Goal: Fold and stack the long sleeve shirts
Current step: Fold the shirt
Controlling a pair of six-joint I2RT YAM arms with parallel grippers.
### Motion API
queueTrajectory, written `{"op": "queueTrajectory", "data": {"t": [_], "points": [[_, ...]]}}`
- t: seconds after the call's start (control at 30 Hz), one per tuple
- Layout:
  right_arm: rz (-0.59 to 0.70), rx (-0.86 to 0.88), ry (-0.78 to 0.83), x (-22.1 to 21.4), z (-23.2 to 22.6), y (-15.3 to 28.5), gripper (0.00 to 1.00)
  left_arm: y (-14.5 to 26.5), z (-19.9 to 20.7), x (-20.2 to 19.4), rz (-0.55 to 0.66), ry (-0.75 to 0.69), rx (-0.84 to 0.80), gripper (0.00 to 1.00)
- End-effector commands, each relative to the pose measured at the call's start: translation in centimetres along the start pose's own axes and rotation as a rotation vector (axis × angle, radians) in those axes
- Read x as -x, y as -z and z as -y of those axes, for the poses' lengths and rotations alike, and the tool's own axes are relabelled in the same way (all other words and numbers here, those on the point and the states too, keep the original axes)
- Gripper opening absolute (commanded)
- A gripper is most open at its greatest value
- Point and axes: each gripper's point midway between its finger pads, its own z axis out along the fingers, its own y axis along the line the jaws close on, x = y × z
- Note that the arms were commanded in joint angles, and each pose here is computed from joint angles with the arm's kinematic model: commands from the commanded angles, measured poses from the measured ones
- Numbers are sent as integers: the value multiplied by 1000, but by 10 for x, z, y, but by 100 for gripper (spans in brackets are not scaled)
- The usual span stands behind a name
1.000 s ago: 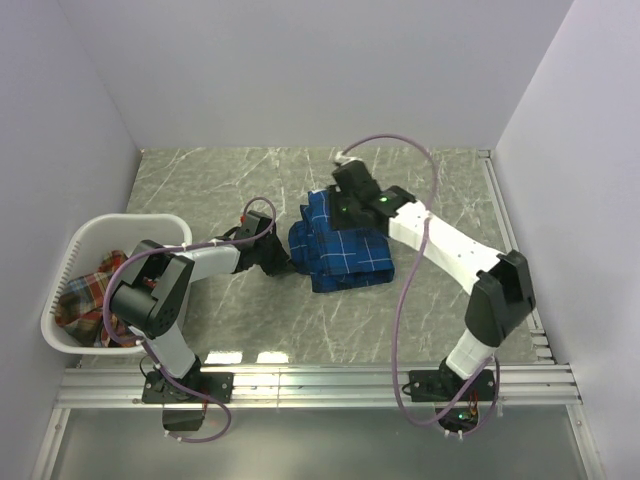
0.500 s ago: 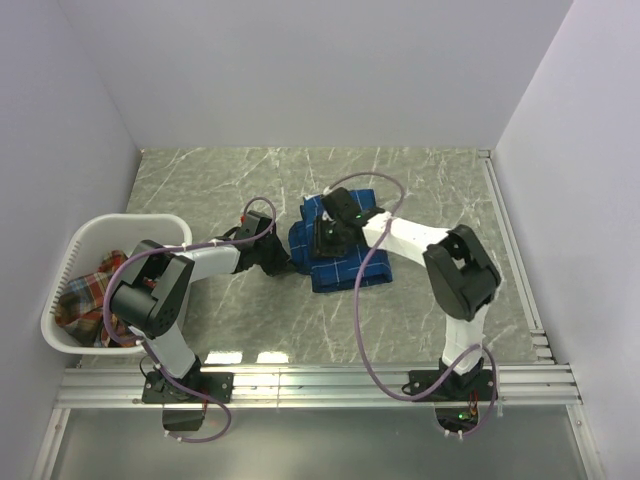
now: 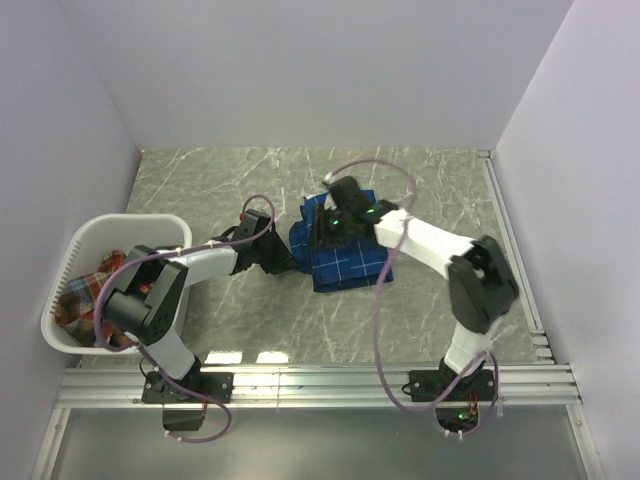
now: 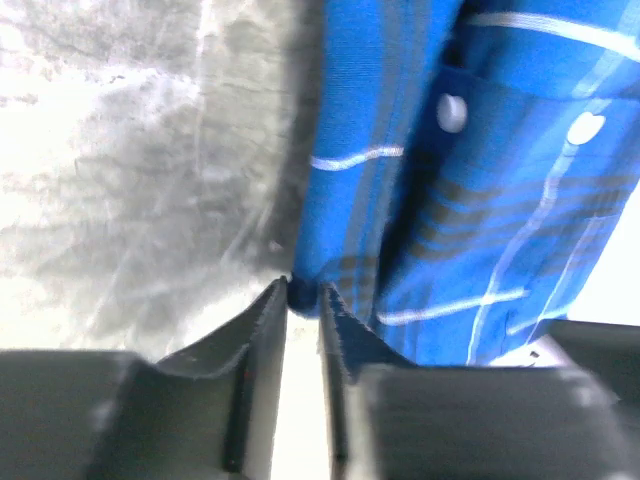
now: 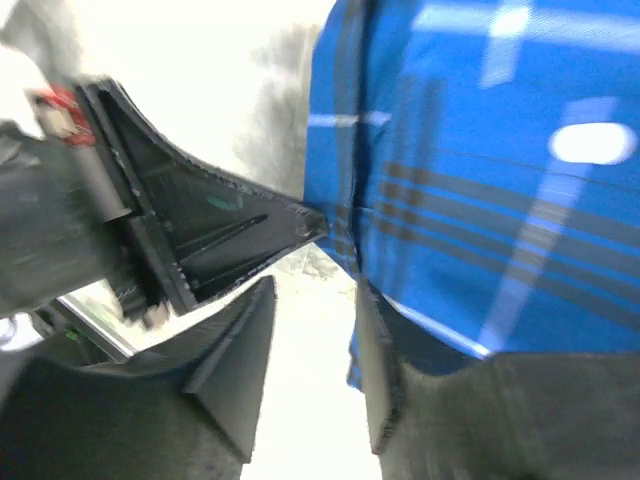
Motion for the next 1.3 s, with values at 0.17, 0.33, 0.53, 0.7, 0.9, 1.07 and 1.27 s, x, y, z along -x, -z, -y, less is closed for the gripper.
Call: {"op": "queueTrajectory", "data": {"t": [0.17, 0.33, 0.53, 0.7, 0.9, 1.07, 1.27], "points": [[276, -147, -150, 45, 88, 100, 49, 55, 51, 50, 203, -117, -31, 69], [315, -87, -260, 38, 113, 112, 48, 65, 85, 78, 264, -179, -45, 74], [293, 10, -384, 18, 131, 94, 46, 18, 108, 105, 239, -202, -24, 70], [231, 52, -427, -2, 137, 76, 46, -12, 126, 124, 231, -192, -26, 68], [98, 59, -451, -32, 146, 50, 45, -58, 99, 132, 219, -153, 66, 50], [-39, 65, -485, -66, 150, 36, 45, -76, 59, 144, 221, -87, 125, 14], [-101, 71, -458, -82, 150, 35, 44, -73, 36, 171, 243, -82, 143, 15]]}}
